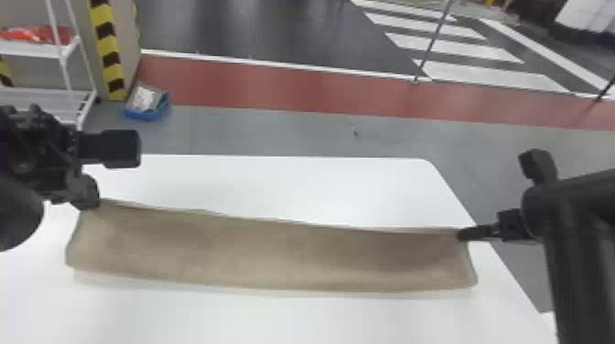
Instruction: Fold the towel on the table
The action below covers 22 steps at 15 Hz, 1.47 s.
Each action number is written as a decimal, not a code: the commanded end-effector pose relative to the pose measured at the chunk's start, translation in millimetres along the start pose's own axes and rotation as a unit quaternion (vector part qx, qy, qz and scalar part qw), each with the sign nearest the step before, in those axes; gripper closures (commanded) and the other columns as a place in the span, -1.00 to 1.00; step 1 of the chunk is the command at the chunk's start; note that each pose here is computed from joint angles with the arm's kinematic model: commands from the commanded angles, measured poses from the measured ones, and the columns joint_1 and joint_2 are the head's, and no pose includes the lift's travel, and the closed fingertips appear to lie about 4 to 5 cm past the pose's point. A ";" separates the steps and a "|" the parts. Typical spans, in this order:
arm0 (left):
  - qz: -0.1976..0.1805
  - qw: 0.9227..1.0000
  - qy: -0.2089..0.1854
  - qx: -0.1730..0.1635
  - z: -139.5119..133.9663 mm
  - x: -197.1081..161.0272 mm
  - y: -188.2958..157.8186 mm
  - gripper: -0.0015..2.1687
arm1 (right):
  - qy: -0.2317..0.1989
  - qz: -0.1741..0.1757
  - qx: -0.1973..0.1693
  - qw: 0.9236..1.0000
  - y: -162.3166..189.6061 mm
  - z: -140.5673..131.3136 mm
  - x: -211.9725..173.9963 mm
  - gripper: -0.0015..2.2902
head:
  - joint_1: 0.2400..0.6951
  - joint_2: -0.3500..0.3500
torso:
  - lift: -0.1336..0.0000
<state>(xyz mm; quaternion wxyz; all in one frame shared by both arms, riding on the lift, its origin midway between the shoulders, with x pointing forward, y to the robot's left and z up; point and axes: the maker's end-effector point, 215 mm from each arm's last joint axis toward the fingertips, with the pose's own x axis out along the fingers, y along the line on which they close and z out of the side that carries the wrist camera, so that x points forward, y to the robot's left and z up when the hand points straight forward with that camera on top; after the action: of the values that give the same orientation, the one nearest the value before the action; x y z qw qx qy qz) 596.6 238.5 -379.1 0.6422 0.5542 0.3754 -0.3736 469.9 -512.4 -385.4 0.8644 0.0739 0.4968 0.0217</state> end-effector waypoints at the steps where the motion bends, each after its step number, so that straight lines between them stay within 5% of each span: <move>1: 0.003 1.000 -0.001 0.002 3.2 -1.0 3.4 0.23 | -0.002 0.001 0.005 1.000 -2.1 1.2 -1.3 0.08 | 1.00 -0.79 | -0.86; 22: 0.025 1.000 -0.001 -0.007 20.7 16.1 22.5 0.23 | 0.029 0.024 0.037 0.999 -5.0 -15.7 23.9 0.08 | 1.00 -0.82 | -0.86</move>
<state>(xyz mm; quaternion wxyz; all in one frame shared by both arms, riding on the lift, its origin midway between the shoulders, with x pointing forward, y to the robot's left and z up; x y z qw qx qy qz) 625.7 219.9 -383.1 0.6524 0.5612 0.3641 -0.3561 468.6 -513.2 -414.9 0.8446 0.1097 0.5235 0.0252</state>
